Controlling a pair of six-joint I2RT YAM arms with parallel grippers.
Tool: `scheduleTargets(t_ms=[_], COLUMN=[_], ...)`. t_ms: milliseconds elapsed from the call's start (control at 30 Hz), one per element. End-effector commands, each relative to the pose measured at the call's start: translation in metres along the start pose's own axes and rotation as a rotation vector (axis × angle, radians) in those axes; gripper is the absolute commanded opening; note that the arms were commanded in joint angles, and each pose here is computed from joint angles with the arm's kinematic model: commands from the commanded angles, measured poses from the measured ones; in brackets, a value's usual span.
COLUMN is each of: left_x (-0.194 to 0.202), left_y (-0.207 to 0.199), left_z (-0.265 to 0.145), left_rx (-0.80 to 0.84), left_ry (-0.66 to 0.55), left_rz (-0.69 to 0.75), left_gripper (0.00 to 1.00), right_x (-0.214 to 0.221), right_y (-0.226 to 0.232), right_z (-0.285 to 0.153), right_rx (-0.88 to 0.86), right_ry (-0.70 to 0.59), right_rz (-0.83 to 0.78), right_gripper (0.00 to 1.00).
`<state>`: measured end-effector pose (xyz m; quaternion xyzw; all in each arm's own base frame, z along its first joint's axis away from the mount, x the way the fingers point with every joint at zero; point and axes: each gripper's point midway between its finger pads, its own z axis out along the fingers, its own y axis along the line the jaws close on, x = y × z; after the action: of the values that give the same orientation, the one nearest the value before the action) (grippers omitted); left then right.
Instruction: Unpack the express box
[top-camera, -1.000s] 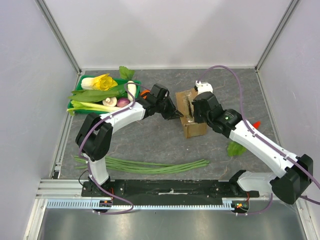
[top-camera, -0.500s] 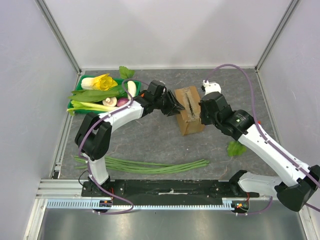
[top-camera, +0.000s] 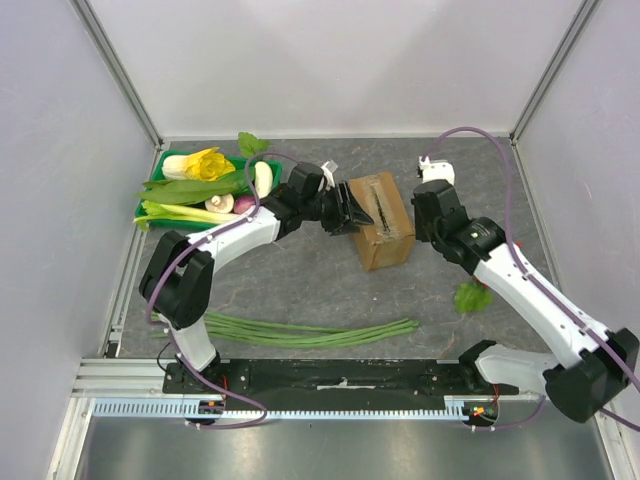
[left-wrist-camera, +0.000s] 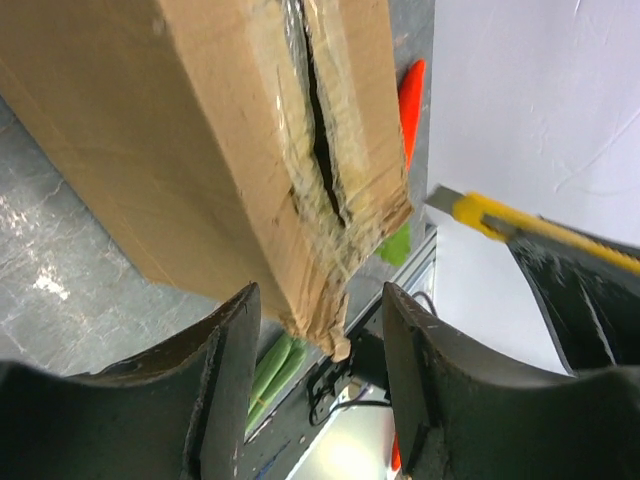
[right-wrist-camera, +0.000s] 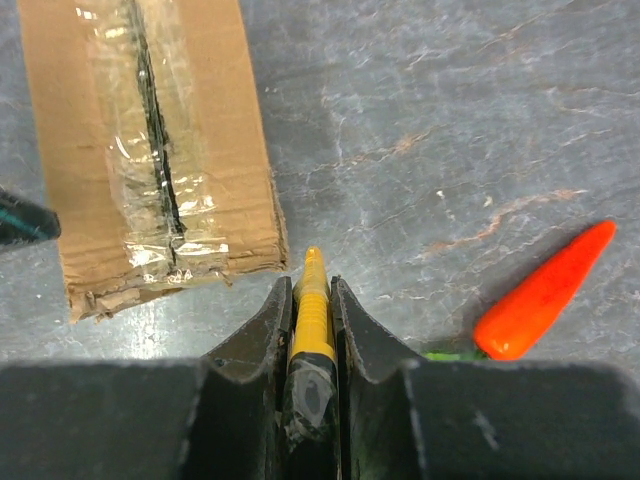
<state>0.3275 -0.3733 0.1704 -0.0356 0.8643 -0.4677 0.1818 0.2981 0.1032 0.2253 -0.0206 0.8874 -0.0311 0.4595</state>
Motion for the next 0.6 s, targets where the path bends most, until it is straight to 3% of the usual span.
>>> scheduleTargets(t_ms=[0,233,567], left_x=[0.011,0.006,-0.047], left_y=[-0.017,0.007,0.050], left_z=[-0.017,-0.037,-0.100], left_rx=[0.097,-0.003,-0.238], left_ry=[0.035,-0.036,-0.364], left_rz=[0.124,0.144,0.128], left_gripper=[0.58,0.58,0.59], right_x=[0.002,0.010,0.025], right_y=[0.029,0.060,0.111], right_z=[0.023,0.018,0.026], right_rx=[-0.108,-0.258,-0.452], right_ry=[0.017,0.073,0.079], right_rz=[-0.044,0.039,0.164], right_gripper=[0.00,0.00,0.00])
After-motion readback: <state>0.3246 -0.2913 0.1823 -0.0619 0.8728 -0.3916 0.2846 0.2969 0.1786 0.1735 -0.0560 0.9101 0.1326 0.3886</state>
